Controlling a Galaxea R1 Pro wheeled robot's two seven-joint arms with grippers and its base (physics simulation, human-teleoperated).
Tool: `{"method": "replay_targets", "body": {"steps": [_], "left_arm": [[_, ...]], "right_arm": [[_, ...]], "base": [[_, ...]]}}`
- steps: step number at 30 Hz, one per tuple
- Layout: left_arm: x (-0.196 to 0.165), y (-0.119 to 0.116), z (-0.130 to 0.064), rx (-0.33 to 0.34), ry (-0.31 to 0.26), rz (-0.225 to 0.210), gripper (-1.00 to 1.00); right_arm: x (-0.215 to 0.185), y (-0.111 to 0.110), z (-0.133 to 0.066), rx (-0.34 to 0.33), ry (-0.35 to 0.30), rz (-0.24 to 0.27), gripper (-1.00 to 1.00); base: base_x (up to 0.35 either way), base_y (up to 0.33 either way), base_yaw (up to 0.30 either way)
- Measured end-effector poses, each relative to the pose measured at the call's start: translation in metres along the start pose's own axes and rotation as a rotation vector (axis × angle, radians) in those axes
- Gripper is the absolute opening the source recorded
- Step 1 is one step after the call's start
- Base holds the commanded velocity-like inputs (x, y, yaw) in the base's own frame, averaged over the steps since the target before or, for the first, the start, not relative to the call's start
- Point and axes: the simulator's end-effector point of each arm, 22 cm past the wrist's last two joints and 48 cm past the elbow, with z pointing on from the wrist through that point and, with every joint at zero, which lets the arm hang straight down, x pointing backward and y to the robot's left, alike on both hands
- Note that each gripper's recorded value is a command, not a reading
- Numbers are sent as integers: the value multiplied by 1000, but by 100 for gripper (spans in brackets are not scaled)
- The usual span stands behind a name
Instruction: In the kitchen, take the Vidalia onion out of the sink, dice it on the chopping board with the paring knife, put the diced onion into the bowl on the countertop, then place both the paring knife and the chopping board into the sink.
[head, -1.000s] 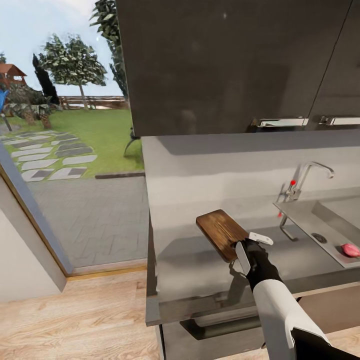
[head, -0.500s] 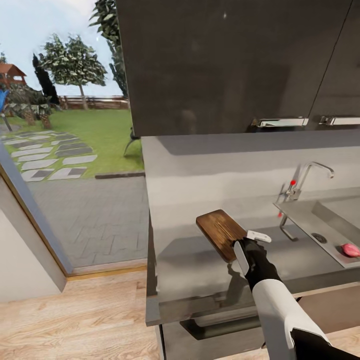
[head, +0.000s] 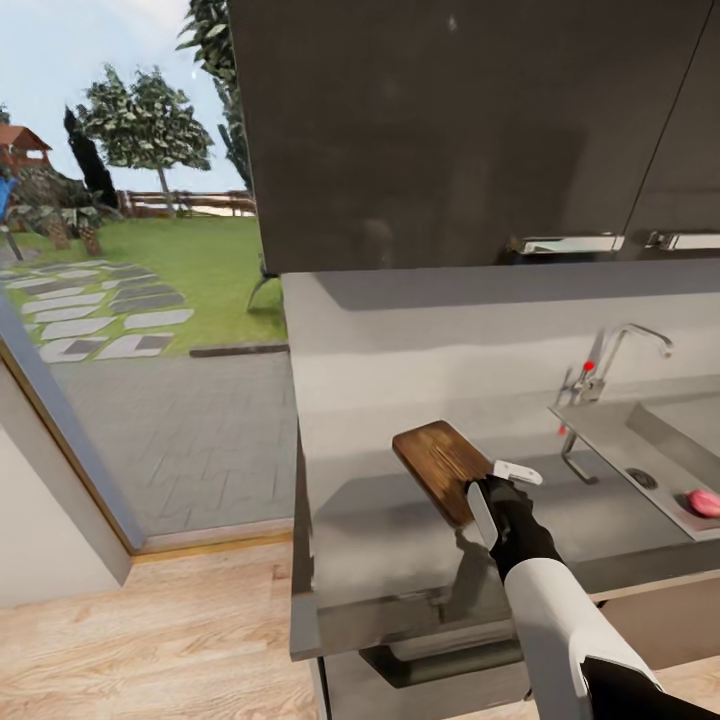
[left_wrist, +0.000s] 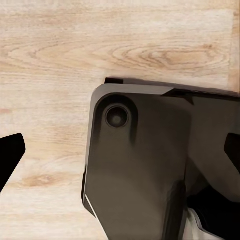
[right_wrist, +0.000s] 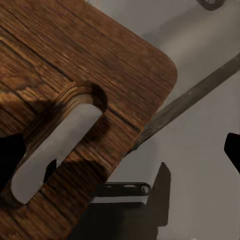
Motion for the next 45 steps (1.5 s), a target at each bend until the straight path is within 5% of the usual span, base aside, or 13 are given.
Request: {"method": "replay_targets", "body": {"steps": [45], "left_arm": [[2,0,0,-1,6,0,100]], "right_arm": [[4,-7,6,13,11,-4,100]], "base": [[14,0,0]]}}
